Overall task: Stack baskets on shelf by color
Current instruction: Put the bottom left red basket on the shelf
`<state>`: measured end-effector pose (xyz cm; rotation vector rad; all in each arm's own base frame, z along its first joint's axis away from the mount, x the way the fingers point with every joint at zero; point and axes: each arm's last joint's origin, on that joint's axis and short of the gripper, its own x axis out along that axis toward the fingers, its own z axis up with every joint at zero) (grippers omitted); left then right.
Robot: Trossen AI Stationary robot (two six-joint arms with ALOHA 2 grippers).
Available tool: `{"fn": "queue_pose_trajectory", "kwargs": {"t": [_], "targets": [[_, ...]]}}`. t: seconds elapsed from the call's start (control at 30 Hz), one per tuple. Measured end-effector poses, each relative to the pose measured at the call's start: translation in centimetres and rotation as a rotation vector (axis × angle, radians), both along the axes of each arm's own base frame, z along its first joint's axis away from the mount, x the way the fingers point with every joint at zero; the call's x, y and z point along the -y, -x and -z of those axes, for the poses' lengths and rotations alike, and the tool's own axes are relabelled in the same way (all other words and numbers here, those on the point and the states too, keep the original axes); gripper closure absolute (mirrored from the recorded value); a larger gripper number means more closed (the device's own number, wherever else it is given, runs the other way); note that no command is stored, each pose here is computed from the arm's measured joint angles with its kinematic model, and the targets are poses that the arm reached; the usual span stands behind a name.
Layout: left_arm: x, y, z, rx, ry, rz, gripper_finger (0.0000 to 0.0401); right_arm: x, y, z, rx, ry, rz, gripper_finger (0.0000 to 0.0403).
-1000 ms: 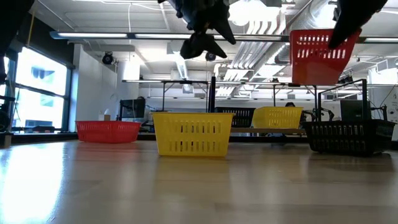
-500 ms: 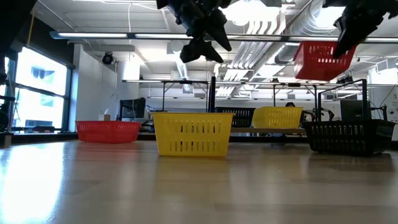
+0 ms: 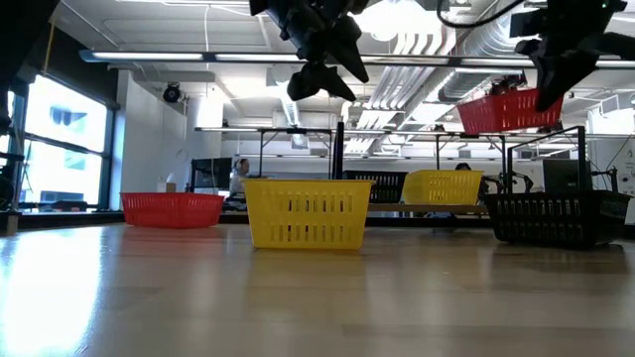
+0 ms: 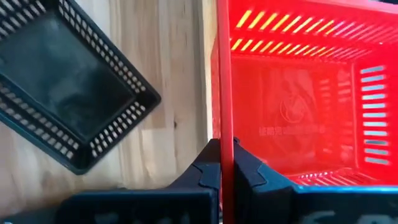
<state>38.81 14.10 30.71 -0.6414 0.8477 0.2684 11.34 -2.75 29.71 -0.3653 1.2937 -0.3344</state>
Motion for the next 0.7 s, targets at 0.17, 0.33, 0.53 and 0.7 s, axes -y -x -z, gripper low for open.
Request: {"fn": "queue_pose_trajectory", "kwargs": {"t": [0.17,0.33,0.53,0.7], "targets": [[0.0,0.0,0.0,-0.003,-0.013,0.017,0.0240,0.7,-0.2,1.6,-0.047,0.015,-0.004,0.0403],[0.0,0.0,0.0,-0.003,-0.013,0.018,0.0240,1.3,-0.3,3.2,-0.063,0.018,0.027,0.0403],[0.0,0.0,0.0,-0.001,-0.040,0.051,0.0240,2.1,0.1,5.5,-0.091,0.012,0.071,0.0403],[0.0,0.0,0.0,-0.001,-0.045,0.058,0.0240,2.9,0.2,6.9,-0.069,0.010,0.080,0.0403]]}}
